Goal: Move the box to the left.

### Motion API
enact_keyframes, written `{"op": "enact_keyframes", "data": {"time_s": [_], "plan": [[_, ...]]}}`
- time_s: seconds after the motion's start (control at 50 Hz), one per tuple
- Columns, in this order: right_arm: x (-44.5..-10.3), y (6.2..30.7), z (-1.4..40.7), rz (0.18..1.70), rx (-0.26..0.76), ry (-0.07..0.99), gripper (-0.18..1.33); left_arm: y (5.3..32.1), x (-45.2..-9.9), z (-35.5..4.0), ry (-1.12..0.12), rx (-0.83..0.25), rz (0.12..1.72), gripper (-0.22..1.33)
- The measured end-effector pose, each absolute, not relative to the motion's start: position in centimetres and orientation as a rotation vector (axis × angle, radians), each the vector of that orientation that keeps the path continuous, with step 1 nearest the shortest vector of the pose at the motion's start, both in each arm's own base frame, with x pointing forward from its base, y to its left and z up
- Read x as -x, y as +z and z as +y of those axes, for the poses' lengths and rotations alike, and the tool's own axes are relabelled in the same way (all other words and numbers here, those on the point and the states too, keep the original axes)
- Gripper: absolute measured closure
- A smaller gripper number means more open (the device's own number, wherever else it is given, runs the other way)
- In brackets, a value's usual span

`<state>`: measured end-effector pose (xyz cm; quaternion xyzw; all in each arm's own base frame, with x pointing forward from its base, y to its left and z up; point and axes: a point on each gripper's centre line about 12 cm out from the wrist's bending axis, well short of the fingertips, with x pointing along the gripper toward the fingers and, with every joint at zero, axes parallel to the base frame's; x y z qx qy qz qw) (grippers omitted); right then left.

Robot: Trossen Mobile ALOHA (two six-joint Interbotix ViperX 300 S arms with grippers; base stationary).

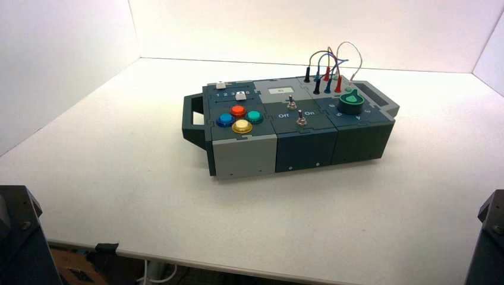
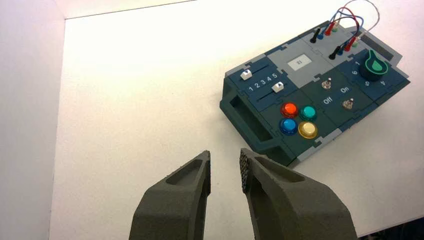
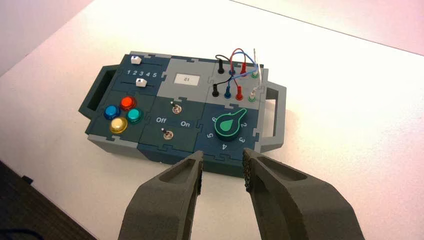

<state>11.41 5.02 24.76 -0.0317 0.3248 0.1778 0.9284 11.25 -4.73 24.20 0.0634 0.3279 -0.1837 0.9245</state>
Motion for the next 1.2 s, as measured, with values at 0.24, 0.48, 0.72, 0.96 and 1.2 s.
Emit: {"op": "enact_keyframes", "data": {"time_s": [0.24,0.48,0.72,0.96,1.2], "plan": [[-11.4,24.8,5.0,0.666,0.064,0.363,0.27,24.2,-11.3,-4.7,-0.377,-0.133,0.672,0.40],[-11.4,24.8,5.0,0.666,0.064,0.363,0.27,24.2,-11.2,-4.7,-0.377,-0.130,0.673,0.40],[-12.4,23.9,5.3,0.759,0.099,0.344,0.33,24.0,-11.5,-4.4,-0.346,-0.125,0.692,0.43],[-16.6,23.7,4.9,0.901,0.131,0.224,0.34,22.8,-13.8,-4.1,-0.267,-0.136,0.851,0.49],[-21.3,23.8,2.3,0.974,0.104,0.074,0.42,21.0,-18.6,-4.9,-0.244,-0.198,1.121,0.54]]}}
